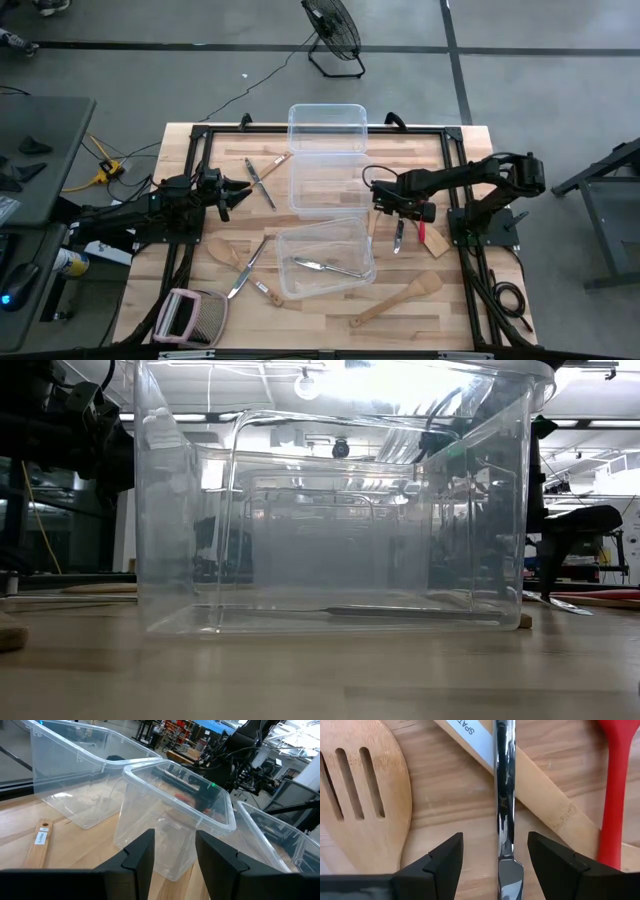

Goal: Pick & Place Kitchen Items
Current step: Put the silver knife into the bottom transparent bin

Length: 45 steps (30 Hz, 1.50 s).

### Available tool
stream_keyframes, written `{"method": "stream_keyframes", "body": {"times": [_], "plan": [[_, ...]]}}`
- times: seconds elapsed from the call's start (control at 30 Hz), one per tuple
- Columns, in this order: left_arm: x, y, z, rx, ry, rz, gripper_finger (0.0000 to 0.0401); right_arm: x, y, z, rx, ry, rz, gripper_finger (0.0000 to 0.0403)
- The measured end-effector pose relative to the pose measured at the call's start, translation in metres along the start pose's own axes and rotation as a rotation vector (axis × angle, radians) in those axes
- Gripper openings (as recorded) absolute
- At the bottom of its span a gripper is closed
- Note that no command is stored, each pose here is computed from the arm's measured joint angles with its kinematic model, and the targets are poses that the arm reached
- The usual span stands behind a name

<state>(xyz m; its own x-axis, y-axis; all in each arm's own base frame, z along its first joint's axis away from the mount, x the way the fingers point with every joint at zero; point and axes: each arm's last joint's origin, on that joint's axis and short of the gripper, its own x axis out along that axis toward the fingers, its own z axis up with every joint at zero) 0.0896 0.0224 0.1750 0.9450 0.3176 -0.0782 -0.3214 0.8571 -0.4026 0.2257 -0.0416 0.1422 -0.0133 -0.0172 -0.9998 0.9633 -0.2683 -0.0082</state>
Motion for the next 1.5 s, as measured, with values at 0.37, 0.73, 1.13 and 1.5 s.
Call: {"method": "stream_keyframes", "body": {"times": [0.37,0.73,1.13,1.5], "plan": [[0.0000,0.0000,0.0001,0.000,-0.001,0.000,0.0143,0.0069,-0.0043,0.0021,0.025,0.008,0.003,0.0215],[0.0000,0.0000,0.0001,0.000,0.000,0.000,0.0143,0.0072,-0.0047,0.0026,0.019,0.002,0.001,0.0199],[0.0000,0.0000,0.0001,0.000,0.000,0.000,0.0143,0.0075,-0.0051,0.0030,0.013,-0.010,-0.003,0.0087],[0.0000,0.0000,0.0000,0.000,0.000,0.000,0.0143,0.0076,-0.0059,0.0031,-0.007,-0.010,-0.011,0.0034]]}}
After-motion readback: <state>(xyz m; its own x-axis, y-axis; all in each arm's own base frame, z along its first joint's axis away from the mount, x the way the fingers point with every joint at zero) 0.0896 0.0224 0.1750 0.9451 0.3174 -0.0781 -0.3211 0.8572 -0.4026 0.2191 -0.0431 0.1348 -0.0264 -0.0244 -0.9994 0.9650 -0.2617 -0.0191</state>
